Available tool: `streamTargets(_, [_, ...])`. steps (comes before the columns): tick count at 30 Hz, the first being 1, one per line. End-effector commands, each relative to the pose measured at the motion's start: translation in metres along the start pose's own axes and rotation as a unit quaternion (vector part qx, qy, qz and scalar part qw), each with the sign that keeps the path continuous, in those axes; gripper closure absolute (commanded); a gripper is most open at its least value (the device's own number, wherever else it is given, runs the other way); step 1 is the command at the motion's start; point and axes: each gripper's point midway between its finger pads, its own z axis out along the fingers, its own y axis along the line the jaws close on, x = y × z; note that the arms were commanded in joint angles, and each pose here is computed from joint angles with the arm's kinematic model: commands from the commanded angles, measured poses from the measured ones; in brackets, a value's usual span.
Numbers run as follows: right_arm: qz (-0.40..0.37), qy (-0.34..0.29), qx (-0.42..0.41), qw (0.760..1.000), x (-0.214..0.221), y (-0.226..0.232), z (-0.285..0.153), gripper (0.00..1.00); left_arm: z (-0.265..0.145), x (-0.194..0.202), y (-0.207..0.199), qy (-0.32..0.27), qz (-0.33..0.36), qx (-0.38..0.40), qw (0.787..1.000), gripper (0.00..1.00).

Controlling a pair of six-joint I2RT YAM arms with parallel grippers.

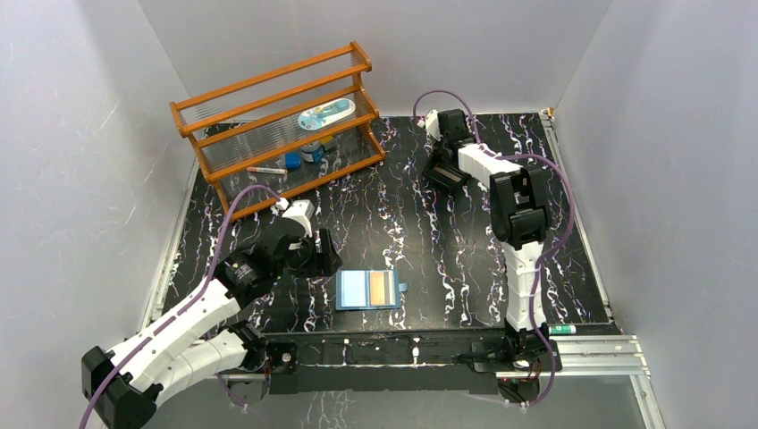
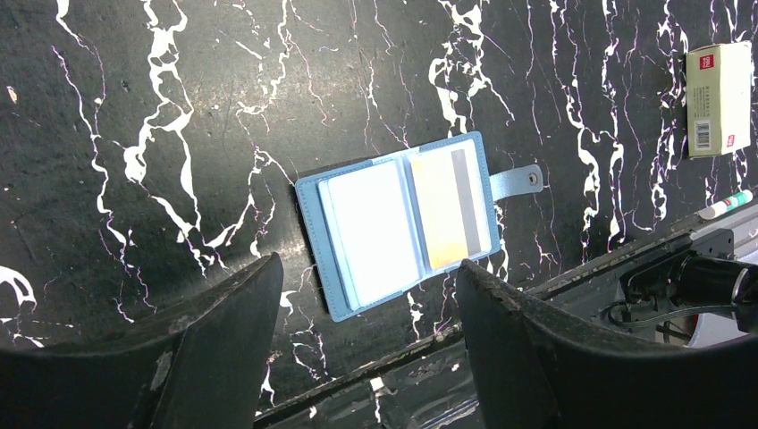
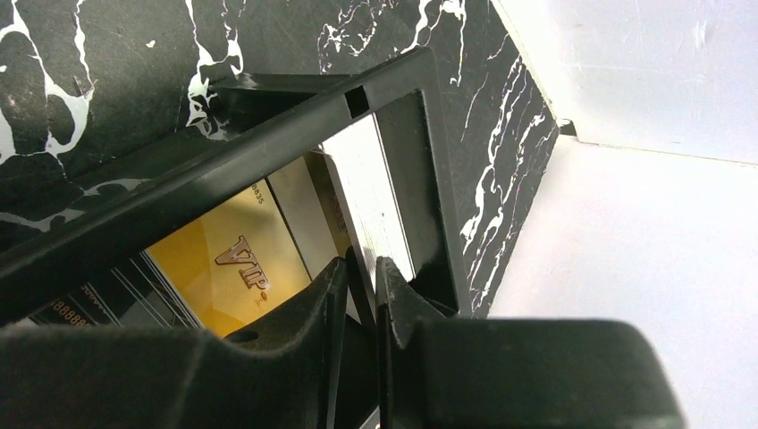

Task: Put the credit cards into the card holder
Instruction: Pick up the credit card from the storage box.

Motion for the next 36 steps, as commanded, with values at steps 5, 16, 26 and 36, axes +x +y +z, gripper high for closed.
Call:
streamTargets(5, [0.047, -0.045, 0.045, 0.997, -0.027, -0.052, -0.037, 0.77, -0.004, -0.002, 0.001, -0.011, -0.006, 0.004, 1.0, 0.3])
streamTargets(16, [0.076, -0.045, 0.012, 0.996, -0.027, -0.054, -0.068, 0.91, 0.001, 0.007, 0.003, 0.009, -0.032, -0.006, 0.999, 0.31])
streamTargets(26, [0.178, -0.073, -0.084, 0.978, -0.036, -0.03, -0.14, 1.0, 0.014, 0.033, 0.007, 0.061, -0.104, -0.031, 0.992, 0.36])
streamTargets(36, [0.427, -0.136, -0.303, 0.841, -0.072, 0.037, -0.262, 1.0, 0.03, 0.056, 0.003, 0.104, -0.132, -0.017, 0.986, 0.42])
